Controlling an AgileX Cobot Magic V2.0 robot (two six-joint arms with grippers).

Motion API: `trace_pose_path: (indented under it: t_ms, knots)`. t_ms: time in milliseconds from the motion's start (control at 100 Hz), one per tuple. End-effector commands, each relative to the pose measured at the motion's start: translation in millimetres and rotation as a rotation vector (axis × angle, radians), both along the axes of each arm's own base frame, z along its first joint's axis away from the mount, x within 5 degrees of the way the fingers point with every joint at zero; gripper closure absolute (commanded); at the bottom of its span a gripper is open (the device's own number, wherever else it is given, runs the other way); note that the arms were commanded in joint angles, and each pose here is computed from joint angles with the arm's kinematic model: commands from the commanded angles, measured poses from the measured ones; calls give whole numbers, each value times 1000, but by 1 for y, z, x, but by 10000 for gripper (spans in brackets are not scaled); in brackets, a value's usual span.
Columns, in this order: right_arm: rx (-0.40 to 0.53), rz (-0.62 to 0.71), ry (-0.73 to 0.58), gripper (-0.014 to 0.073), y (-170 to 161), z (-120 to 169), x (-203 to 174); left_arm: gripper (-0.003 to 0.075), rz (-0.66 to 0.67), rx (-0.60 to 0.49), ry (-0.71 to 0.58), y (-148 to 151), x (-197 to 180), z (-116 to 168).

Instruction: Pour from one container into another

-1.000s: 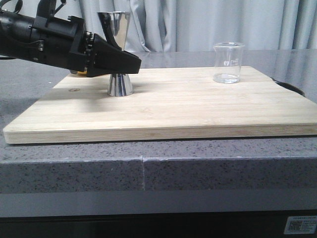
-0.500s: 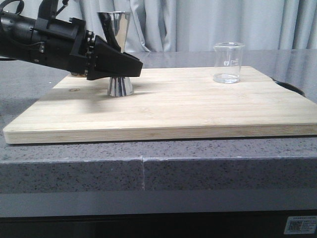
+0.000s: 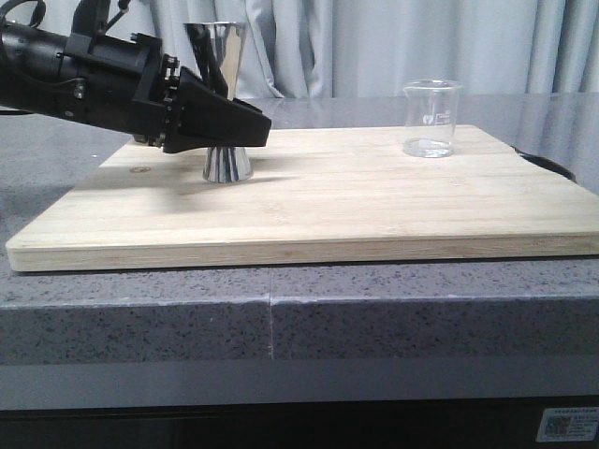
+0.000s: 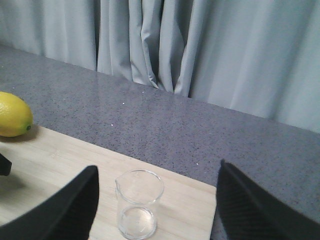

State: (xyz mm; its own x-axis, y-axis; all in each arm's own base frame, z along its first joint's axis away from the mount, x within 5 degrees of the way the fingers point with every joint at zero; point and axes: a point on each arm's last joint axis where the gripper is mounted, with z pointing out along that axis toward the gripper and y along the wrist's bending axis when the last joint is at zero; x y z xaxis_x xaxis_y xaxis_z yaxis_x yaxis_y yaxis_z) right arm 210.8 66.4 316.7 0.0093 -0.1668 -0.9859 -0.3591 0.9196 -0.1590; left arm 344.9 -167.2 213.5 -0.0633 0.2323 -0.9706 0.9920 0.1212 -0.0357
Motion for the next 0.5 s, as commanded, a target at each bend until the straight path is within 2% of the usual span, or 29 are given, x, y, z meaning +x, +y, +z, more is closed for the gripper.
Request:
trace_pose_path:
  t_ms: [0, 490]
  knots:
    - [43, 23, -122, 147, 1, 22, -4, 347, -15, -101, -39, 0, -3, 30]
    - [43, 23, -122, 147, 1, 22, -4, 347, -28, -100, -30, 0, -5, 30]
